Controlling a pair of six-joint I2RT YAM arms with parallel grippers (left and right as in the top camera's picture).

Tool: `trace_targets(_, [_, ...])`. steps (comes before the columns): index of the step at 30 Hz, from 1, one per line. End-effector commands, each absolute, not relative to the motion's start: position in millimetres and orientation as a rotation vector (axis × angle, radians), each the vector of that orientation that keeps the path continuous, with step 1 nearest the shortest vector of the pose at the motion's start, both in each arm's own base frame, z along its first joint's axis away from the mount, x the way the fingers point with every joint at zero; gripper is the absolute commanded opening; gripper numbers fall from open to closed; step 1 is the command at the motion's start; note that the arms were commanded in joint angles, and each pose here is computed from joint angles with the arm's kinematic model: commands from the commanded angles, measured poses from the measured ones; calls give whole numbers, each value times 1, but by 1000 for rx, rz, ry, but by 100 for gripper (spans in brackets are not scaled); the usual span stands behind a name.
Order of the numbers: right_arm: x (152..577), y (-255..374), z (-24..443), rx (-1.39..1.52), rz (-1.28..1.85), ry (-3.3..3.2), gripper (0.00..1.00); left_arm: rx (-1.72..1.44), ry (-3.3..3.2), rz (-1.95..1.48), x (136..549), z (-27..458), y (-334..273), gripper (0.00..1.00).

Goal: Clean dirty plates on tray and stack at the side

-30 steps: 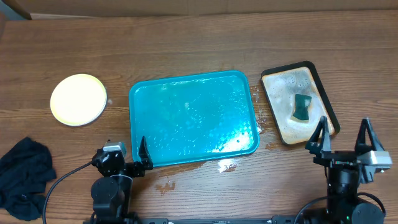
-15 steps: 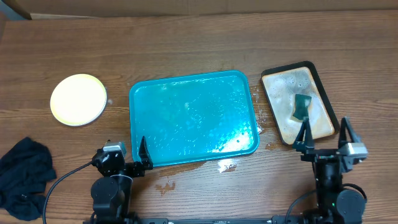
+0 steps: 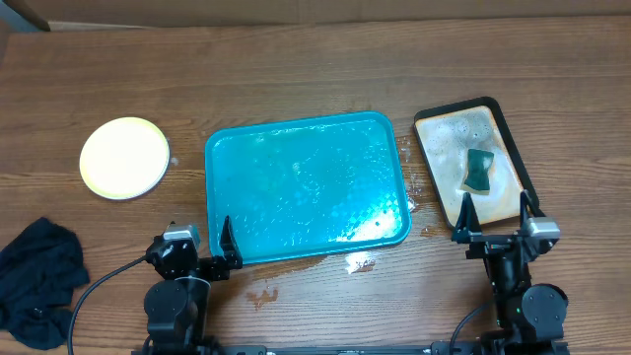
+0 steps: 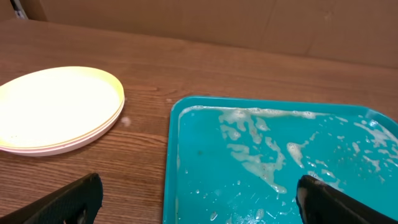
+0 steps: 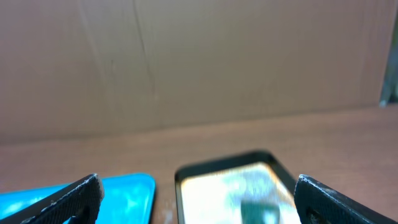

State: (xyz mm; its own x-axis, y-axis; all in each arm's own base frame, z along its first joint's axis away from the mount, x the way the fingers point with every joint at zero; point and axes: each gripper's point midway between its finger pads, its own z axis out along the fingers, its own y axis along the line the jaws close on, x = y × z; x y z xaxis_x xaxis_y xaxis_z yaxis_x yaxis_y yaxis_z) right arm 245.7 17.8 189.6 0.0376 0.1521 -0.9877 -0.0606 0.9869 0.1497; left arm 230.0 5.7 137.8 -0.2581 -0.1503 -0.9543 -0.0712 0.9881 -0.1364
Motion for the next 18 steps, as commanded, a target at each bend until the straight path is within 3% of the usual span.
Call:
trace_targets(1, [245,25,172,40,190,1589,100,-171,1832,-72,230,135,7,100])
trace_targets(18, [244,35,170,-66,174,1596,100,-171,1832,-72,230,135,7,100])
